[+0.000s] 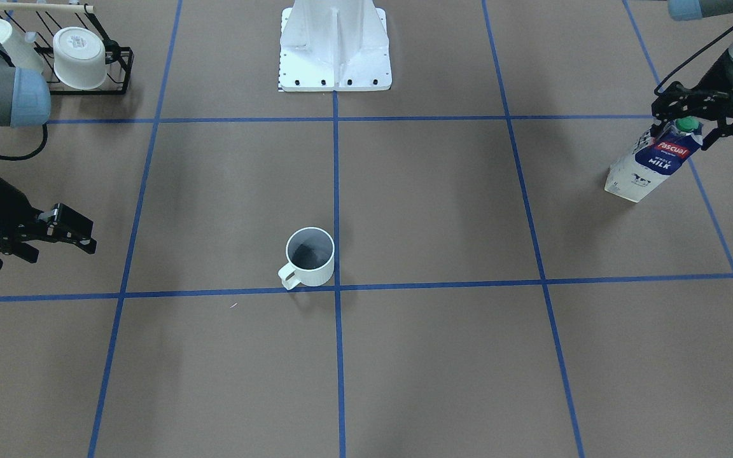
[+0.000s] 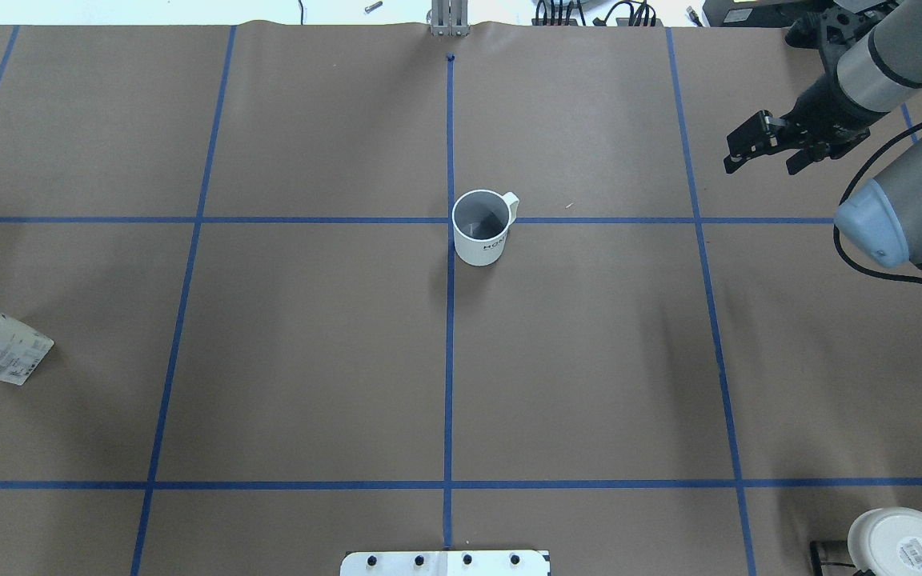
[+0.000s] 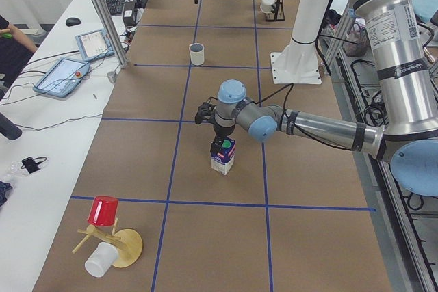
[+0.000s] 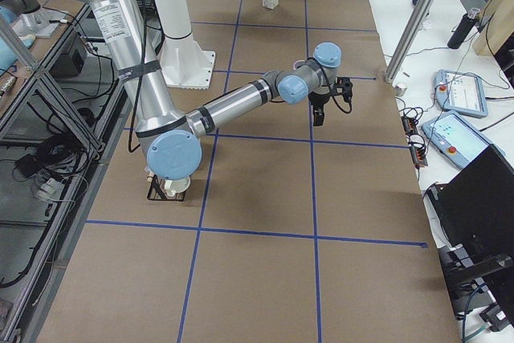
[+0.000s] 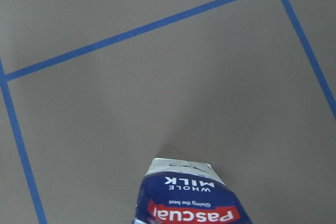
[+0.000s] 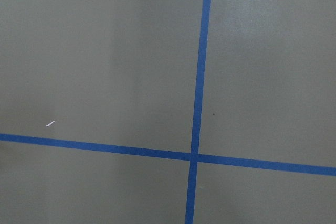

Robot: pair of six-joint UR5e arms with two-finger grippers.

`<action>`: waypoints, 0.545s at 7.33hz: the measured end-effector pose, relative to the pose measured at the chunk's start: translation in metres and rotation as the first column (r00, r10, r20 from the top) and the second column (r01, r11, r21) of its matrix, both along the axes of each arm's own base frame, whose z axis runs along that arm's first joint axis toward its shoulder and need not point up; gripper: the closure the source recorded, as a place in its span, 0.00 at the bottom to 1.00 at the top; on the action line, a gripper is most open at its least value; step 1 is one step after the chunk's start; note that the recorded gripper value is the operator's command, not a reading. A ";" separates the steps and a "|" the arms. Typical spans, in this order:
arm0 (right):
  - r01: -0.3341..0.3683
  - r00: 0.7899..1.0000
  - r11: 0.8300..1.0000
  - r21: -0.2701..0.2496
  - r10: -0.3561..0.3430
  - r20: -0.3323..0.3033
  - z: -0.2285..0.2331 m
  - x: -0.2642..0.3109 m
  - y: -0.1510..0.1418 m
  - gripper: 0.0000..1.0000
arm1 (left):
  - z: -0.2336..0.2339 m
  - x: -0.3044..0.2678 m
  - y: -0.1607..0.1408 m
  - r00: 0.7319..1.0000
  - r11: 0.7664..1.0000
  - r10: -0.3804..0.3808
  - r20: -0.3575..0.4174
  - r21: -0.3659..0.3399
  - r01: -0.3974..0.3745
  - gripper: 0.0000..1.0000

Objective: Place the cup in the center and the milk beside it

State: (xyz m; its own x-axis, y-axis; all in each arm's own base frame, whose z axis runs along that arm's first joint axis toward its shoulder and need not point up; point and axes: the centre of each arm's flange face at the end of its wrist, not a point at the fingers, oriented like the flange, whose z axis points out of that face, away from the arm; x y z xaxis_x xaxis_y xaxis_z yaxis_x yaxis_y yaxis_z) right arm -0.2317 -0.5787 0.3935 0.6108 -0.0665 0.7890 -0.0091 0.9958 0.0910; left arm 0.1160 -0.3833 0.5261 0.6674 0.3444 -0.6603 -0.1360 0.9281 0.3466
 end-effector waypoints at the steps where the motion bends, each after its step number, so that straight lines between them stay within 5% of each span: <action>1: 0.001 1.000 1.000 -0.001 -0.001 0.000 0.000 0.000 0.000 0.00 | 0.002 0.001 0.000 1.000 1.000 0.002 0.002 -0.003 -0.002 0.27; 2: 0.001 1.000 1.000 -0.002 -0.001 0.000 0.000 -0.001 0.000 0.00 | 0.004 0.001 0.000 1.000 1.000 0.002 0.004 -0.006 -0.002 0.77; 3: 0.001 1.000 1.000 -0.002 -0.001 0.000 0.000 -0.001 0.000 0.00 | 0.006 0.001 0.000 1.000 1.000 0.003 0.005 -0.010 -0.003 1.00; 4: 0.002 1.000 1.000 -0.001 -0.002 0.000 0.000 -0.001 0.001 0.00 | 0.006 0.002 -0.001 1.000 1.000 0.004 0.003 -0.014 -0.004 1.00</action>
